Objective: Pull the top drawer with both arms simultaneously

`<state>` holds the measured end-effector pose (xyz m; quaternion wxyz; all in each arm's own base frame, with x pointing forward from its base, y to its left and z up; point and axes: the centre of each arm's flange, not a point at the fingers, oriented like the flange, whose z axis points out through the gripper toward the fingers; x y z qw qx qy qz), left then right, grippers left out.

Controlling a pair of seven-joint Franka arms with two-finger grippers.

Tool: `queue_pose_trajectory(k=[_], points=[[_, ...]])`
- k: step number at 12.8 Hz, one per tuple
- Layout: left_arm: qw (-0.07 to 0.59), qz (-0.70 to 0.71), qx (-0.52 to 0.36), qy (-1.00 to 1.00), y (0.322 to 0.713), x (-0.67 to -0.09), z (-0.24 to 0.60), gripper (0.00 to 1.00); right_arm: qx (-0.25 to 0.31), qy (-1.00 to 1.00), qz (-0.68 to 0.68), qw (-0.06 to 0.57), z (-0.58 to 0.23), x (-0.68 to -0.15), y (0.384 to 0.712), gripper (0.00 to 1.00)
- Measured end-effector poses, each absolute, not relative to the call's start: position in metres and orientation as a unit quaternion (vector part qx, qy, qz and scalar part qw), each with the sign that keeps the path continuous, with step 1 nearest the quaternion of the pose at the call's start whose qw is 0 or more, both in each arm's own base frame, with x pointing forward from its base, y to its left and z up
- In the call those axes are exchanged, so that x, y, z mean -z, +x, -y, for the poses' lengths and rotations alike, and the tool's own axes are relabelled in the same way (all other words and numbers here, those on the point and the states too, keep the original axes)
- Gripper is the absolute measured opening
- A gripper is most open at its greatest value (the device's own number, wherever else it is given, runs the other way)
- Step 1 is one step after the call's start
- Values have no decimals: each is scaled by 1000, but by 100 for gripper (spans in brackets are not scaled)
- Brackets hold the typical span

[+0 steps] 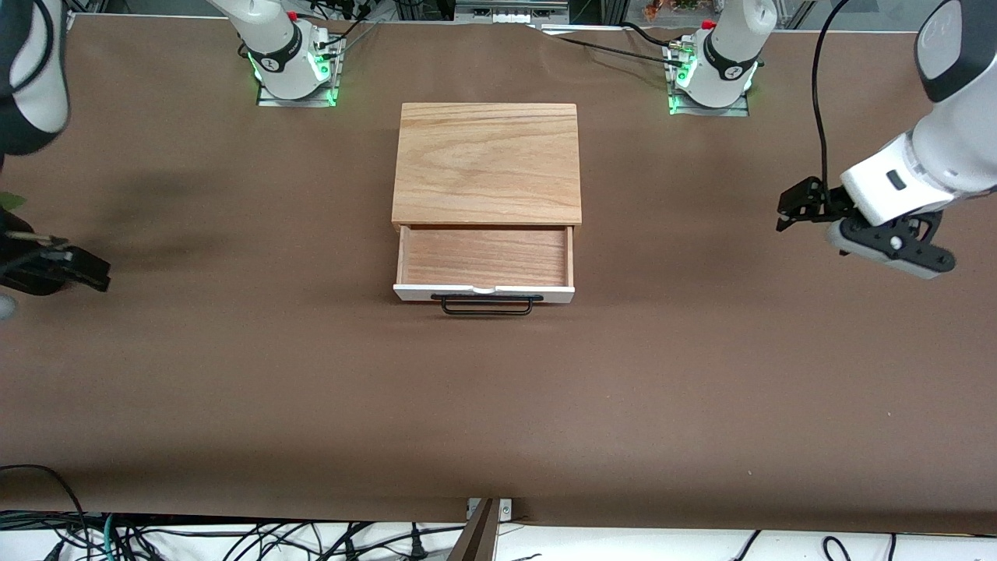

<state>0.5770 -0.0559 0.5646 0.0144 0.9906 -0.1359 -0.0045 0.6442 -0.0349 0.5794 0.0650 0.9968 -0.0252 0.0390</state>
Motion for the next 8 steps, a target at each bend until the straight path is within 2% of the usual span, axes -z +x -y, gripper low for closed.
queue_pose_trajectory(k=[5, 8], points=[[1, 109, -1, 994, 551, -574, 33, 100, -29, 999, 29, 32, 44, -592, 600, 100], [1, 104, 1, 995, 549, -573, 33, 100, -20, 1000, 9, 19, 47, -586, 590, 100]])
